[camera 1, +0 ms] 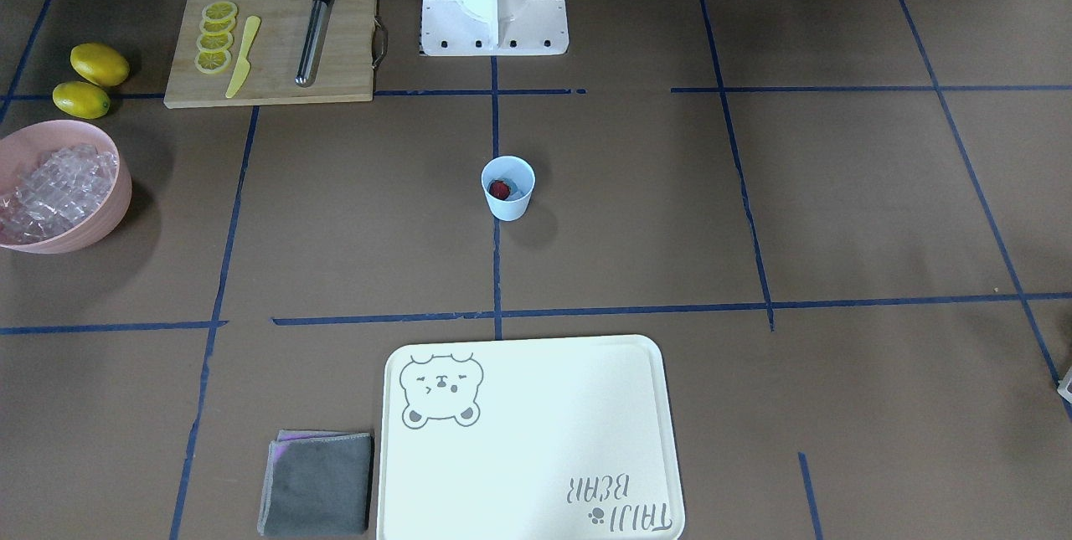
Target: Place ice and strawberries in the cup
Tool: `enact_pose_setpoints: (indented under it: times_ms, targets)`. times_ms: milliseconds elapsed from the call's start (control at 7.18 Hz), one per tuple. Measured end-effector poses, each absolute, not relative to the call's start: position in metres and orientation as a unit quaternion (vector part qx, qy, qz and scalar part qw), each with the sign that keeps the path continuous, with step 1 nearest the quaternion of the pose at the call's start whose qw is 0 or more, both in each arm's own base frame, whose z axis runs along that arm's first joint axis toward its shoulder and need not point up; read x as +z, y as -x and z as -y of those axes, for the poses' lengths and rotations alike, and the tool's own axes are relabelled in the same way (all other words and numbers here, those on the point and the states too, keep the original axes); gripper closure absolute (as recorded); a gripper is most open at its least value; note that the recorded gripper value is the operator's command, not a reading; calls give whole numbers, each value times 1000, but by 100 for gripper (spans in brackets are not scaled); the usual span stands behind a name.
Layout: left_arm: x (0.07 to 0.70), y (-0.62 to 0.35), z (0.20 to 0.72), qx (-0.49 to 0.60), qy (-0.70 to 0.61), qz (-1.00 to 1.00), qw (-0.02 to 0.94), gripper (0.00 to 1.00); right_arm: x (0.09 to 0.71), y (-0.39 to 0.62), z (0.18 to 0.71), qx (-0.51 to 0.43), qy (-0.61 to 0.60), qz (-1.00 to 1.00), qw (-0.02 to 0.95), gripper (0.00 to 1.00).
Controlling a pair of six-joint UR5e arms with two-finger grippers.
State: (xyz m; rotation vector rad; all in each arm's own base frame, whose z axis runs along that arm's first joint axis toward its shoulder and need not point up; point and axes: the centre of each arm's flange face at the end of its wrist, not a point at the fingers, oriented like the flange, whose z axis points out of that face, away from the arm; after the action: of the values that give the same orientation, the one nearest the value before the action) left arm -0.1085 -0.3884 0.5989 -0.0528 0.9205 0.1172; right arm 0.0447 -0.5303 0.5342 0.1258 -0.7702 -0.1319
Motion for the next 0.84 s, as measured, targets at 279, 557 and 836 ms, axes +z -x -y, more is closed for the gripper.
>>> enact_pose_setpoints:
  times_ms: [279,557,836]
  targets:
    - [601,109,391,25,34,-435,900,0,558,-45,521,-64,-45,368,926,1]
    - [602,108,394,13,36,-419,907,0,588,-47,510,-88,-31,364,927,1]
    - [612,91,405,8,40,-411,911,0,608,-49,498,-97,-21,367,925,1]
